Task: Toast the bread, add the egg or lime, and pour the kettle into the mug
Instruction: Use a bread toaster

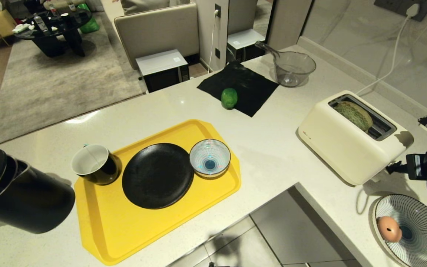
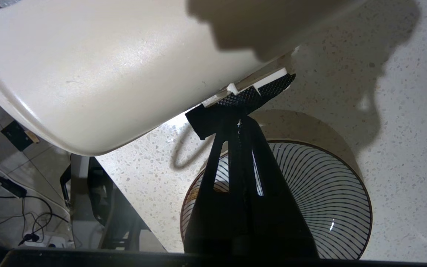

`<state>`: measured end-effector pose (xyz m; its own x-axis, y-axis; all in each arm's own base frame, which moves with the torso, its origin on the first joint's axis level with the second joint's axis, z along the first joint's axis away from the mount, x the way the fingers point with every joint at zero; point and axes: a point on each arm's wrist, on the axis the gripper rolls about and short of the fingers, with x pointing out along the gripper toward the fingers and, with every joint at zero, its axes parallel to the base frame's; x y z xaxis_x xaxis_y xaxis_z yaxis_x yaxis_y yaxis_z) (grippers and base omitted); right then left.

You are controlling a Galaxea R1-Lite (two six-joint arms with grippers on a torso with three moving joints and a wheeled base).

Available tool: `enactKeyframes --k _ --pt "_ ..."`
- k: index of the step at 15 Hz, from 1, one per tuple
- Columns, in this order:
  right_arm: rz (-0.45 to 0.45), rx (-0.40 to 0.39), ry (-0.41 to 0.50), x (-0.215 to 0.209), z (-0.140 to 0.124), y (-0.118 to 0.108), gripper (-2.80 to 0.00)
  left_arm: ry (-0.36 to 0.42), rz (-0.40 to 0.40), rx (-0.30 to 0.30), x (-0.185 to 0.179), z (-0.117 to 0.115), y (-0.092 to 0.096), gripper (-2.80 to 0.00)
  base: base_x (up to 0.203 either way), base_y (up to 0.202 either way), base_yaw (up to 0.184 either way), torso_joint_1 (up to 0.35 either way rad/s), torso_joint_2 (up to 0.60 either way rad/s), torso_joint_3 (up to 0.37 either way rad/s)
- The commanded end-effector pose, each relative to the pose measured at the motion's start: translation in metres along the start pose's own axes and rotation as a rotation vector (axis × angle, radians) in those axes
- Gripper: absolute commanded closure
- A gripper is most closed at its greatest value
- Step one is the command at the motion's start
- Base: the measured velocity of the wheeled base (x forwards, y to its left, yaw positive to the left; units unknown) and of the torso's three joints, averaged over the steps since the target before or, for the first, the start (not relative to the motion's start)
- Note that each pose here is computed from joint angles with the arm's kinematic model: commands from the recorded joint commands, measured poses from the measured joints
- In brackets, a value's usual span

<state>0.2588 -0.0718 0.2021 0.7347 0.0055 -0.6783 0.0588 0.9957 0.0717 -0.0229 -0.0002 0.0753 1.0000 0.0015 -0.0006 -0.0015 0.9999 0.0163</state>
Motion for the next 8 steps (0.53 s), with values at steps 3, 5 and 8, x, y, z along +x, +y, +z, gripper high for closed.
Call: enactKeyframes --k 3,5,8 --pt "0.002 -0.001 -0.001 -0.0001 0.0006 0.0000 0.00 -0.001 0.000 0.001 -0.0001 0.0000 0.0000 0.00 0.000 0.000 0.000 0.000 0.00 0.000" --pt "0.002 -0.001 -0.001 -0.0001 0.0006 0.0000 0.00 -0.001 0.000 0.001 -0.0001 0.0000 0.0000 0.00 0.000 0.000 0.000 0.000 0.00 0.000" --pt "0.002 -0.001 0.000 0.0004 0.0006 -0.0001 0.00 -0.001 0.000 0.001 -0.0001 0.0000 0.0000 0.00 0.000 0.000 0.000 0.000 0.00 0.000"
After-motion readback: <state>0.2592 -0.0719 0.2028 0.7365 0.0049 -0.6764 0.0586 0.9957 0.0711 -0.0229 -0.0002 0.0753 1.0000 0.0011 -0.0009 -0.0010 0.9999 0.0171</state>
